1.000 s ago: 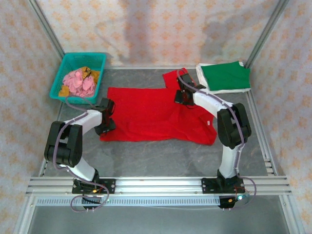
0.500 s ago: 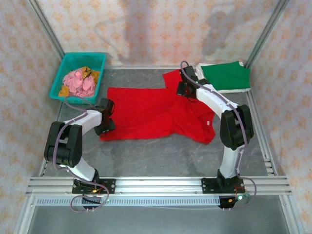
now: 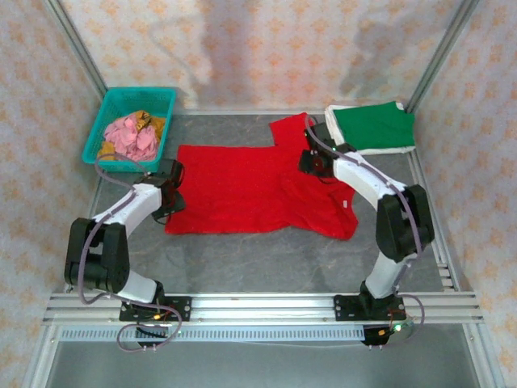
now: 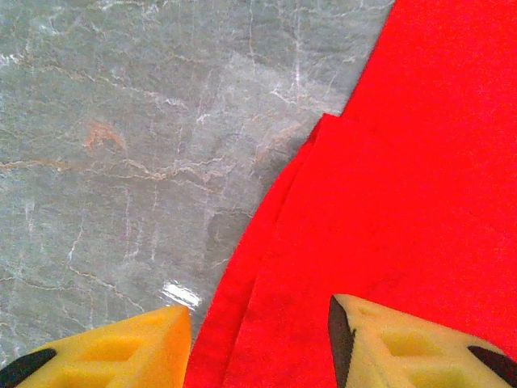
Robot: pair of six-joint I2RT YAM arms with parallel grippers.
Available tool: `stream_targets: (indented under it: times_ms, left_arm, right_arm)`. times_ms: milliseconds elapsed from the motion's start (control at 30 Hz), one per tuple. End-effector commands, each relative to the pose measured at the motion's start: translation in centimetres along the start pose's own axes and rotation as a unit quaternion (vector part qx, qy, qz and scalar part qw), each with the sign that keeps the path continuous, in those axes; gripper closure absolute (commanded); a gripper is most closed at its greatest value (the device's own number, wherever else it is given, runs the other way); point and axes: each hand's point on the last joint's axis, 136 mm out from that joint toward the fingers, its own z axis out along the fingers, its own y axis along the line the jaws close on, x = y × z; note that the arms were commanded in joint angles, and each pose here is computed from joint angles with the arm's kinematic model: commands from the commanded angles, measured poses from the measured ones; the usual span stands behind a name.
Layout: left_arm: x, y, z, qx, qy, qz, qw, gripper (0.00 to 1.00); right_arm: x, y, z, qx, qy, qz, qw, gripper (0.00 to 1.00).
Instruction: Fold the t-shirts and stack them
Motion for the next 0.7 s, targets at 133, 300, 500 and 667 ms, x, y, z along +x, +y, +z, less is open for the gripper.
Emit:
stream_targets:
  times_ms: [133,300,500,667]
  left_arm:
    - [0.5,-2.6,0.4,0.033,-0.006,0.027,0.999,0.51]
    - [0.5,-3.6,2.3,0.042,0.008,0.009,0.999,0.52]
    - [2.8,-1.3,5.4,0.026,0.072,-0.048,0.996,0.52]
    - [2.4,0.0,4.7,0.015,0.055,-0.051,0.997,0.52]
  right_arm:
    - [3.8,-1.2,1.6,-0.024,0.037,0.028,0.999,0.65]
    - [4.9,-3.7,4.0,-0.005,0.047,0.08,0.996,0.66]
    - [8.0,-8.5,5.6,0.029,0.072,0.157,0.985,0.69]
    - [9.1,-11.3,5.0,0.054,0.059,0.184,0.98,0.69]
